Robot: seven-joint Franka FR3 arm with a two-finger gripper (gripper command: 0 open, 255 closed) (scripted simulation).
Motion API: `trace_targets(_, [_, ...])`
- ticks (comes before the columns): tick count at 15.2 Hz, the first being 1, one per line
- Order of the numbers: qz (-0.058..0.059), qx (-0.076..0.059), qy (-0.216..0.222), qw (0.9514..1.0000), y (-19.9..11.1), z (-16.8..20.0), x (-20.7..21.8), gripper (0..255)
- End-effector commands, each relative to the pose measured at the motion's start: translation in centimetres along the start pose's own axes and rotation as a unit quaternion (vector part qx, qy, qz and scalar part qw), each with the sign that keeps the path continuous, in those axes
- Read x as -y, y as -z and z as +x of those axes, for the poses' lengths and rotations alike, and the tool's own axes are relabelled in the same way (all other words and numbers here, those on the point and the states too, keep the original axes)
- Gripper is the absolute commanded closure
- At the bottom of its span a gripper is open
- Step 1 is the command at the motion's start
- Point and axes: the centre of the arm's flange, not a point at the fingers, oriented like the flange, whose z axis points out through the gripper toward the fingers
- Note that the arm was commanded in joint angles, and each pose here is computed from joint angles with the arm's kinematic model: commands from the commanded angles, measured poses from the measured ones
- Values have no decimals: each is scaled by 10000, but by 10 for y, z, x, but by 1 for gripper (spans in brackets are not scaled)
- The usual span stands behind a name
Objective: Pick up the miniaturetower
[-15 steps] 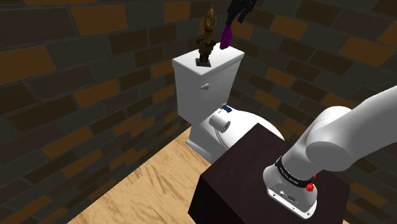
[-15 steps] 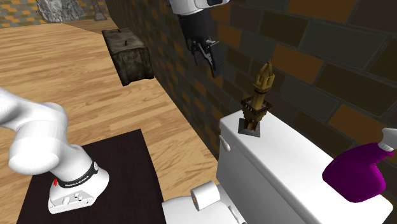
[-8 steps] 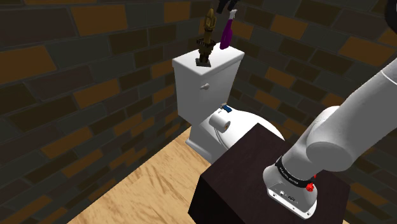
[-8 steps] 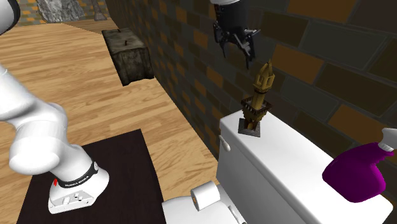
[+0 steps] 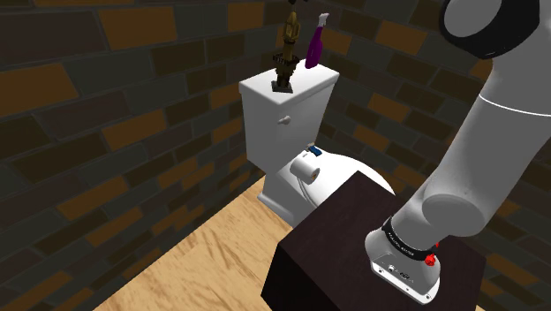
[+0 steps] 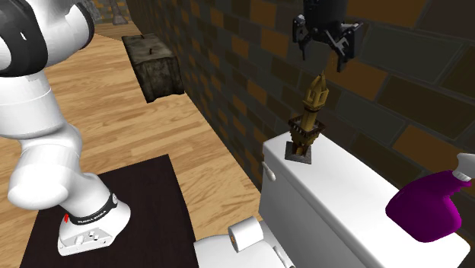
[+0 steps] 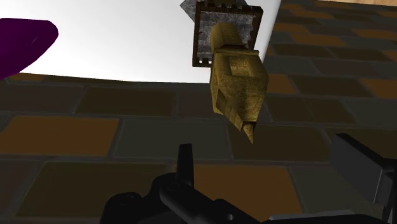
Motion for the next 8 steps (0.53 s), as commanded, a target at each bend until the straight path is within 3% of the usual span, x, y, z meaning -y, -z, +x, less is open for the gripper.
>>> trace_targets(1, [6,-15,18,10000,-8,0,-1,0])
trace_targets(8, [6,-15,18,10000,-35,-11,0,0])
